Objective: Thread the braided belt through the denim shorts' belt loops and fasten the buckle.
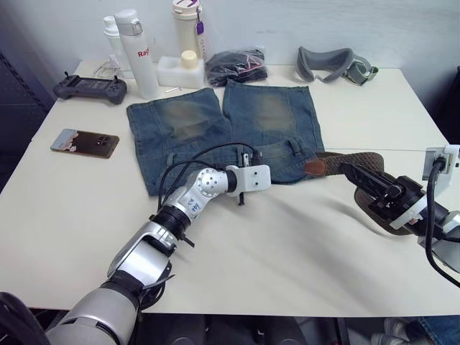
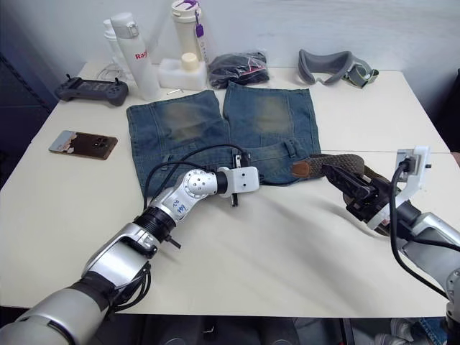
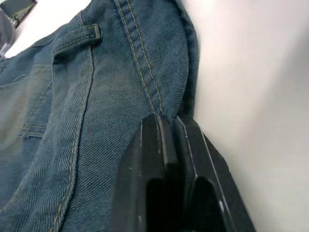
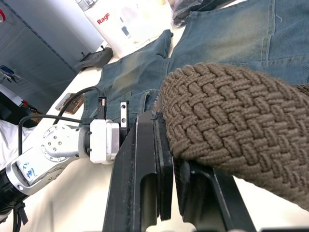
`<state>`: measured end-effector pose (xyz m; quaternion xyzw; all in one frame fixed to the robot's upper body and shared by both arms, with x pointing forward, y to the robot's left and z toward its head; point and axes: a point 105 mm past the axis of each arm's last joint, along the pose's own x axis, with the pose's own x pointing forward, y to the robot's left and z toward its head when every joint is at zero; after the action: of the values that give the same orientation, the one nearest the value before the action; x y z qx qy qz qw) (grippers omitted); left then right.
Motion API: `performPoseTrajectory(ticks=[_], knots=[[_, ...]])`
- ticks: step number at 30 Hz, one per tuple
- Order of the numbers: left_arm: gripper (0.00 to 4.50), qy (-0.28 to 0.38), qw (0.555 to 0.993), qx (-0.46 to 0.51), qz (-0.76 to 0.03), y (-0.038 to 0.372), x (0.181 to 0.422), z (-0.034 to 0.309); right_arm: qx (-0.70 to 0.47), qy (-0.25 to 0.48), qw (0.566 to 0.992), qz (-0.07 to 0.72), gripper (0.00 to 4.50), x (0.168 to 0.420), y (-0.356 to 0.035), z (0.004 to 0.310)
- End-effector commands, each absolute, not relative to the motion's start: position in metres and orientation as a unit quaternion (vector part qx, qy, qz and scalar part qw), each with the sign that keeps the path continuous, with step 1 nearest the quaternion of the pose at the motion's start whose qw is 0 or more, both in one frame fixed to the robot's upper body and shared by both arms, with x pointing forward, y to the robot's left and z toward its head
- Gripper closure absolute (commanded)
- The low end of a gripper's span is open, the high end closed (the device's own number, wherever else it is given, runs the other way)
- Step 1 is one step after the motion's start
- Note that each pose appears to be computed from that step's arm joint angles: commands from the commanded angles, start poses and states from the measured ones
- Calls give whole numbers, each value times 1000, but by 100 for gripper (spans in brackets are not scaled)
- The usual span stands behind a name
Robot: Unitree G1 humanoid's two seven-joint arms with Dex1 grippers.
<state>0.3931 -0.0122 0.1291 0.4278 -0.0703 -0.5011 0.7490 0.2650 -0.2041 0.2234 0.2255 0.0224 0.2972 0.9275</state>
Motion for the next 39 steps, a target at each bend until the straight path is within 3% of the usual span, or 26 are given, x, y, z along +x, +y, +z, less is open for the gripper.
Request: performPoseTrajectory(ticks=[1, 6, 9, 15, 22, 26, 32, 39], knots=[[447, -75, 718, 401, -564, -10, 369, 136, 193, 20, 930, 313, 450, 263, -204, 236], [447, -65, 645, 397, -650, 1, 313, 132, 175, 78, 930, 313, 450, 259, -208, 232], [447, -43, 629, 379, -677, 6, 290, 128, 173, 92, 932, 306, 450, 257, -211, 232], [447, -20, 652, 364, -664, -1, 290, 123, 175, 123, 931, 297, 450, 253, -209, 223], [156, 39, 664, 261, -699, 15, 281, 149, 182, 147, 936, 263, 450, 259, -220, 211], [3, 41, 728, 209, -651, 35, 307, 185, 185, 158, 940, 238, 450, 271, -229, 198], [3, 19, 774, 179, -607, 55, 322, 216, 212, 168, 929, 252, 450, 284, -231, 186], [3, 42, 796, 167, -580, 69, 318, 210, 236, 171, 914, 283, 450, 297, -221, 183]])
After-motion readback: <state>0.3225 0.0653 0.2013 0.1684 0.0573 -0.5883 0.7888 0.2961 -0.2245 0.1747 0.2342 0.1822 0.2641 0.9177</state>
